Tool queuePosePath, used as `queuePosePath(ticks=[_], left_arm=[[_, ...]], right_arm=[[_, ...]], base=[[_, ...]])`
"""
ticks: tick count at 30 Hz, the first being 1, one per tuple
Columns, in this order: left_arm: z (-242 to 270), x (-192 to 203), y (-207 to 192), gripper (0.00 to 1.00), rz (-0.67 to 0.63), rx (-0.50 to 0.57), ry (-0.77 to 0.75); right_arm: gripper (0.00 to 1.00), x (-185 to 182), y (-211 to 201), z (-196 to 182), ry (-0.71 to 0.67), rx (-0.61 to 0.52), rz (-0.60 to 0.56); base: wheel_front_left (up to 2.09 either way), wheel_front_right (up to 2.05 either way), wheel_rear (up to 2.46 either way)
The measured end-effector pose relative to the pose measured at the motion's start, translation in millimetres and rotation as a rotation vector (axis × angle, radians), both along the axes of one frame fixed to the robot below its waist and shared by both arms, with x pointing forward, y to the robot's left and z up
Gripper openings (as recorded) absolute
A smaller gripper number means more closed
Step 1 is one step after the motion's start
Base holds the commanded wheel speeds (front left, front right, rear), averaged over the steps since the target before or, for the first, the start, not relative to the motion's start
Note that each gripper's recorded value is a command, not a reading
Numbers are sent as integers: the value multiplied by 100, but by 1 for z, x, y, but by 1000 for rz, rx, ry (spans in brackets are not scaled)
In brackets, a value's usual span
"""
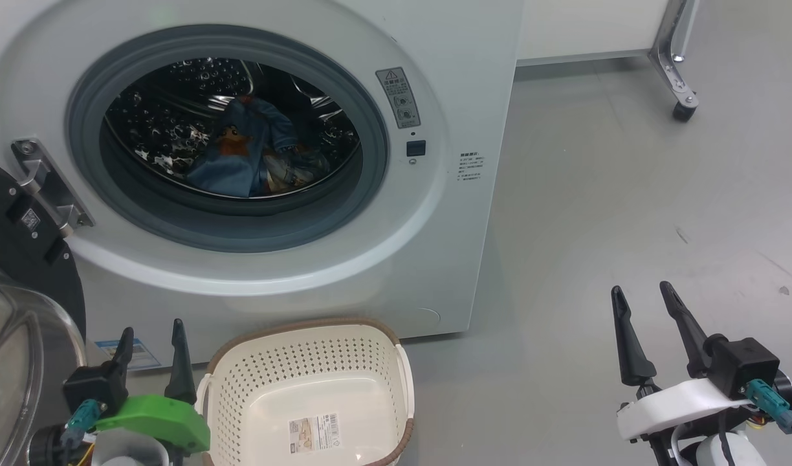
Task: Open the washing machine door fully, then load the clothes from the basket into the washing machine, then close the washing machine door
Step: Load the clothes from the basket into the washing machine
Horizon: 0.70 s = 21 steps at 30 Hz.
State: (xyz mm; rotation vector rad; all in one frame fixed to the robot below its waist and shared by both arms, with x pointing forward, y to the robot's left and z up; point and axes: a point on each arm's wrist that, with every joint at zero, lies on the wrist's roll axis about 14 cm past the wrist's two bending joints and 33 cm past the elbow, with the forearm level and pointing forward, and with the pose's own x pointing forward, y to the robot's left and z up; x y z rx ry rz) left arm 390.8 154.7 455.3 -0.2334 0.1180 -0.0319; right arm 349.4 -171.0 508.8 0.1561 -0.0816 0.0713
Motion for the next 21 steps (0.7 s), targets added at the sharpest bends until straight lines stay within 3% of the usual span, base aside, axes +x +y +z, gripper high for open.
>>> queuePosePath(ticks=[21], left_arm=[[14,-27,5,100,11,-2,-61]], right_arm=[[100,-5,3,1,-4,1,9]], base=[[0,0,0]])
